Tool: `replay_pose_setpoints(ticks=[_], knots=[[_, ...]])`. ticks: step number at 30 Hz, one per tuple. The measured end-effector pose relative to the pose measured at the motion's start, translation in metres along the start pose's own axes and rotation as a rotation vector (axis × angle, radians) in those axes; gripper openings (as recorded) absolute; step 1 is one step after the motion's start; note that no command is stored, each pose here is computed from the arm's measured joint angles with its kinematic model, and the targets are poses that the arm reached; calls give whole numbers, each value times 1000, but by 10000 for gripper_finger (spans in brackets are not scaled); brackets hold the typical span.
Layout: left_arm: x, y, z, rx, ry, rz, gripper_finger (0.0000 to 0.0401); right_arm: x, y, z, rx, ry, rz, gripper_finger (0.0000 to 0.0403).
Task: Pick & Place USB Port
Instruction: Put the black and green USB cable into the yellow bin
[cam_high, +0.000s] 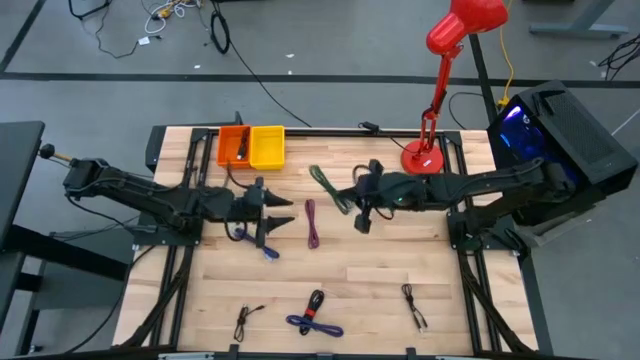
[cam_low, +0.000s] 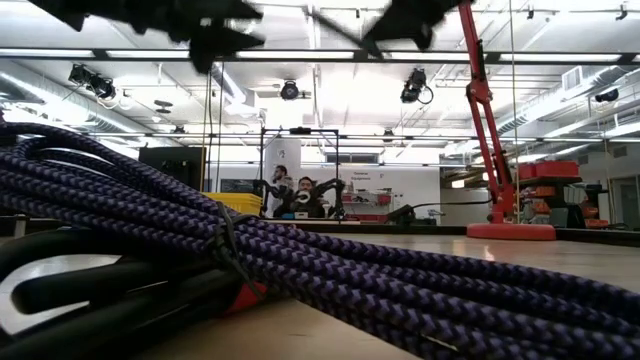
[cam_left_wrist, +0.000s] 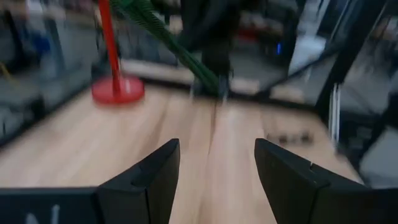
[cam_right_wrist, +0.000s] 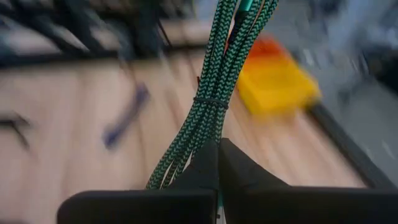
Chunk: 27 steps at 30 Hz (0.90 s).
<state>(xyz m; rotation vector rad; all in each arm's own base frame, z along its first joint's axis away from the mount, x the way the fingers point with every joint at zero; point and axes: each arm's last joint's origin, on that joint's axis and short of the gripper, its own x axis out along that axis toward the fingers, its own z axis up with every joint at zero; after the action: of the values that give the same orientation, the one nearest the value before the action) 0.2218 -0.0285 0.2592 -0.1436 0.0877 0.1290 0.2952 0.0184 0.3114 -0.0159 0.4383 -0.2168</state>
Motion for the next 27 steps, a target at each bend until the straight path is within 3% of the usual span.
replay_pose_setpoints(ticks=[9, 27], knots=[[0, 10, 26, 39, -246, 36, 213, 17, 11, 14, -87, -198, 118, 0], [17, 15, 24, 3, -318, -65, 213, 42, 14, 10, -108, -249, 125, 0]])
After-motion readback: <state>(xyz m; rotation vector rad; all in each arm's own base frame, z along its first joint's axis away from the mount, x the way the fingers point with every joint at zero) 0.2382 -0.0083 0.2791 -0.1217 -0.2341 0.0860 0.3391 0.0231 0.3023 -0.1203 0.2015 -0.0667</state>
